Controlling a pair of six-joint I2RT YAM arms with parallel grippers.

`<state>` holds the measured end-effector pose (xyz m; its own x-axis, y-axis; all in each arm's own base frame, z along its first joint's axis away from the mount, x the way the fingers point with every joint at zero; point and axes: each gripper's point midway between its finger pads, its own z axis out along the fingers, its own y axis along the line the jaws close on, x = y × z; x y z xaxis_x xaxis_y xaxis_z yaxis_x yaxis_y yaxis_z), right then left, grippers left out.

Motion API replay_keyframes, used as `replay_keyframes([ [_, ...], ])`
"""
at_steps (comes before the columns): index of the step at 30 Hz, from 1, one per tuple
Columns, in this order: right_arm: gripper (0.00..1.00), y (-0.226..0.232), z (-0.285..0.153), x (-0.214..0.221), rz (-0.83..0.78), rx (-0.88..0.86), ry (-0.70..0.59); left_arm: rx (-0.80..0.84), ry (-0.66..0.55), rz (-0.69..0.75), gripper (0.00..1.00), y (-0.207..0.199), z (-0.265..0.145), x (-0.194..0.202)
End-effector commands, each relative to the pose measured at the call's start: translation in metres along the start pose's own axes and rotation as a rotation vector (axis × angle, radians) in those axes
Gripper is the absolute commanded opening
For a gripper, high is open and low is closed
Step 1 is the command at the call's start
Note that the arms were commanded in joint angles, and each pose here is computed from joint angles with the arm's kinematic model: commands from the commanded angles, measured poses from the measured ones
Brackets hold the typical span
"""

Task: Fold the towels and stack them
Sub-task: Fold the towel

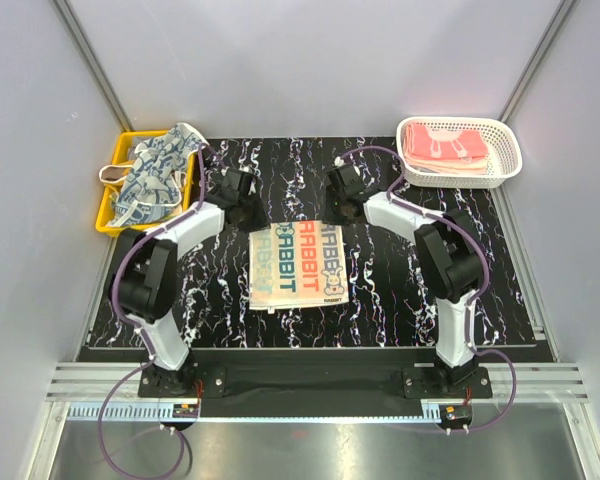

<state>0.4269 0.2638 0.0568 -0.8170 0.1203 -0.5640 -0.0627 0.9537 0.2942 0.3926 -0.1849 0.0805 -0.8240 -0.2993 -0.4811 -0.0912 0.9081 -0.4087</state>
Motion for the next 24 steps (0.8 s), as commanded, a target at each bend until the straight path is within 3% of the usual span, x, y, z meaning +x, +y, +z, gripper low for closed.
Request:
replay_keyframes([
  [1,0.30,0.005,0.010,-0.010,-0.020,-0.021,-0.003,0.059,-0.005,0.022,0.24,-0.008,0.010,-0.018],
  [14,0.29,-0.028,0.021,-0.007,0.025,0.004,0.016,-0.102,-0.011,-0.089,0.24,0.052,0.051,-0.018],
  [24,0.31,-0.030,0.025,-0.007,0.022,-0.005,0.032,-0.022,-0.078,-0.048,0.33,0.028,0.025,-0.042],
])
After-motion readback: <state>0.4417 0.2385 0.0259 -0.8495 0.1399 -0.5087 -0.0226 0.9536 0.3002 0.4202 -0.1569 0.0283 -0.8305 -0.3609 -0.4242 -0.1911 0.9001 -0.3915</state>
